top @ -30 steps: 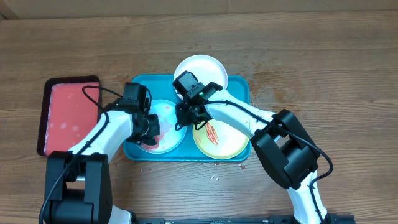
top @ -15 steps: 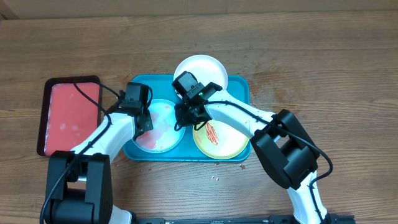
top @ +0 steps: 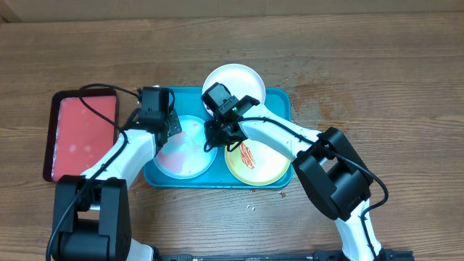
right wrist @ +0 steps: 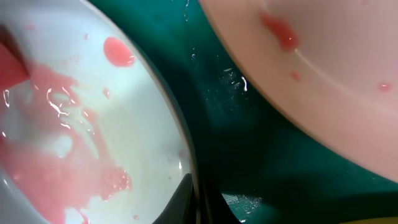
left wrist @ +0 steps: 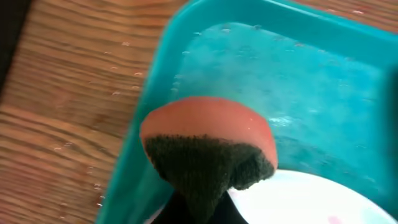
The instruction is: Clean dirty plates on tray and stack at the side
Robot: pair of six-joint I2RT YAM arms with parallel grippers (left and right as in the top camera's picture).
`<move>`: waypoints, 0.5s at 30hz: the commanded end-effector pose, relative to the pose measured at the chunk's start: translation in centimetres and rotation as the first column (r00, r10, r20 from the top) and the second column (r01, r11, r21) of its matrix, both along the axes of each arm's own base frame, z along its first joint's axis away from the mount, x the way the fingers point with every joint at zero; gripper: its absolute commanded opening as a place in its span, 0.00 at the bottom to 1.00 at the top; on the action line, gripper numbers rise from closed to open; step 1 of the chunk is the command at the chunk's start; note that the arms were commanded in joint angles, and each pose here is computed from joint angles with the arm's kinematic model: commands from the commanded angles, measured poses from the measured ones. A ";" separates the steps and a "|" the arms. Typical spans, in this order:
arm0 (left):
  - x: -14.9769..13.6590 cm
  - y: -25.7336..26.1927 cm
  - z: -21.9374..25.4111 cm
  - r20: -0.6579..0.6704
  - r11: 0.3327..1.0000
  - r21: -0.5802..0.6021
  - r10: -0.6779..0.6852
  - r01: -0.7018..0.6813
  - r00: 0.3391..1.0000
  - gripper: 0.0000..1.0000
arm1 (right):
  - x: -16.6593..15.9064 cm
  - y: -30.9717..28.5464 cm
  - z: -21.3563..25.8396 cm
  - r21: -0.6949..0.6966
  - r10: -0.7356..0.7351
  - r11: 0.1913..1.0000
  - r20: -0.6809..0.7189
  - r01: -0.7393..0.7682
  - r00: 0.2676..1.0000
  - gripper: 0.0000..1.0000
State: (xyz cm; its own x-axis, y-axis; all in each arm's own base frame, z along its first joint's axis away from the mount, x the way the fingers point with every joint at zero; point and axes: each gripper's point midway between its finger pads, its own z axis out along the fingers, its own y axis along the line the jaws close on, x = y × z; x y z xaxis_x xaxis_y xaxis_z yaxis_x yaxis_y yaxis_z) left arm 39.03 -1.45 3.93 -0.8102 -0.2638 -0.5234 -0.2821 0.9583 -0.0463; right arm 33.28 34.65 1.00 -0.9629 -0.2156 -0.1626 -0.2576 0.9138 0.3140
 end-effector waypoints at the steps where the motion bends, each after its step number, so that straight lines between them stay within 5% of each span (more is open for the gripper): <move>1: 1.6 -1.2 4.0 0.067 0.997 -0.074 -0.023 0.028 0.997 0.04 | -0.1 -0.8 -1.0 -0.034 -0.001 0.999 -0.008 0.000 1.000 0.04; 7: -2.0 -0.9 3.1 -0.083 0.998 -0.062 -0.032 0.027 0.996 0.04 | 0.0 -0.6 -0.9 -0.029 0.000 1.000 -0.002 0.000 1.000 0.04; 15: -7.8 -3.2 -0.3 -0.307 0.974 -0.223 -0.037 -0.034 0.951 0.04 | 0.0 -0.6 -0.9 -0.029 0.000 1.000 -0.002 0.000 1.000 0.04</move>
